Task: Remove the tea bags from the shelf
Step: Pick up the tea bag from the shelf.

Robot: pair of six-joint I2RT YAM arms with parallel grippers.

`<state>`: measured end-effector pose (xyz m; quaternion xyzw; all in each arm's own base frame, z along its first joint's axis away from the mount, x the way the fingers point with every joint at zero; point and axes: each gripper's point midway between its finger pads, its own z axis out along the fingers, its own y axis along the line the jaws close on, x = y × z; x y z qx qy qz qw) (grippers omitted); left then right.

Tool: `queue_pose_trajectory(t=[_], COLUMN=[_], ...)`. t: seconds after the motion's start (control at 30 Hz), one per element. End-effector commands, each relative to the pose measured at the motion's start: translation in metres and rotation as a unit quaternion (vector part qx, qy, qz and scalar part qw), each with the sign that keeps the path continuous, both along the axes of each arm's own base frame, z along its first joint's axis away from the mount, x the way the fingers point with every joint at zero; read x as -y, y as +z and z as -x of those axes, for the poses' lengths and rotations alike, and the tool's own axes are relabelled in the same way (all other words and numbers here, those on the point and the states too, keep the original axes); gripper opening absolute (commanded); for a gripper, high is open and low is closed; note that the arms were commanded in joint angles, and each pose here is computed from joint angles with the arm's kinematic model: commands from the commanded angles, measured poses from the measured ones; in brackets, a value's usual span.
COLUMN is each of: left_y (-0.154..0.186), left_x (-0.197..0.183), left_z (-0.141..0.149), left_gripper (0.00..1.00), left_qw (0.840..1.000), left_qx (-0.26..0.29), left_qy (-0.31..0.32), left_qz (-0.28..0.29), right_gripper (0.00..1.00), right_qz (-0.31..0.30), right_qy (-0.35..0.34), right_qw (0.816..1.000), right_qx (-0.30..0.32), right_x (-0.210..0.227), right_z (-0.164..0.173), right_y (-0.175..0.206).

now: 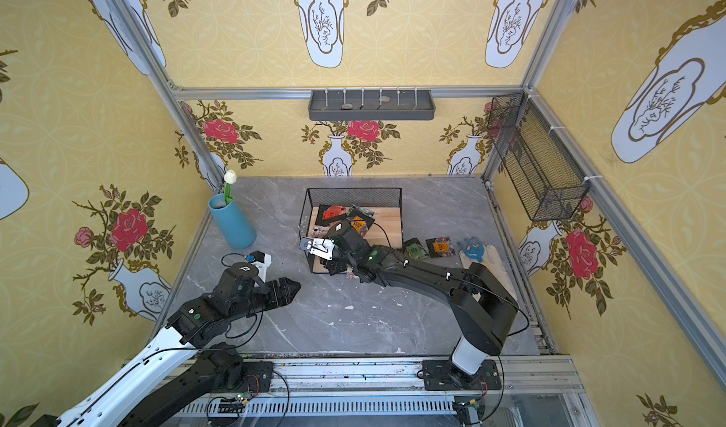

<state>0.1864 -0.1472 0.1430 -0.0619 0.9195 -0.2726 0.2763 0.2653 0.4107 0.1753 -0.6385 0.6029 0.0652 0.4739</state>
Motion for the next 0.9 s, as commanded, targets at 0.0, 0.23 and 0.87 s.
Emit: queue_pose_trajectory(t=[0.0,0.23,0.87], left_y=[0.002,0.002,0.004], left_x=[0.001,0.000,0.002], left_z=[-0.001,0.000,-0.001], left_gripper=[0.86,0.86,0.86], left_qw=[1.000,1.000,1.000], left_qx=[0.005,0.005,0.005], left_qy=[-0.005,-0.002,-0.002], left_qz=[0.002,0.003,0.006], right_gripper=[0.41,0.34,0.17], right_qz=[0.008,0.004,-0.006], right_qy=[-0.002,-0.002,-0.015], right_qw=[1.000,1.000,1.000], right_qx=[-0.016,-0.016,0.003], right_x=[0.001,0.001,0.004], right_z=[0.003,0.005,0.002], right_y=[-0.005,-0.001,0.015])
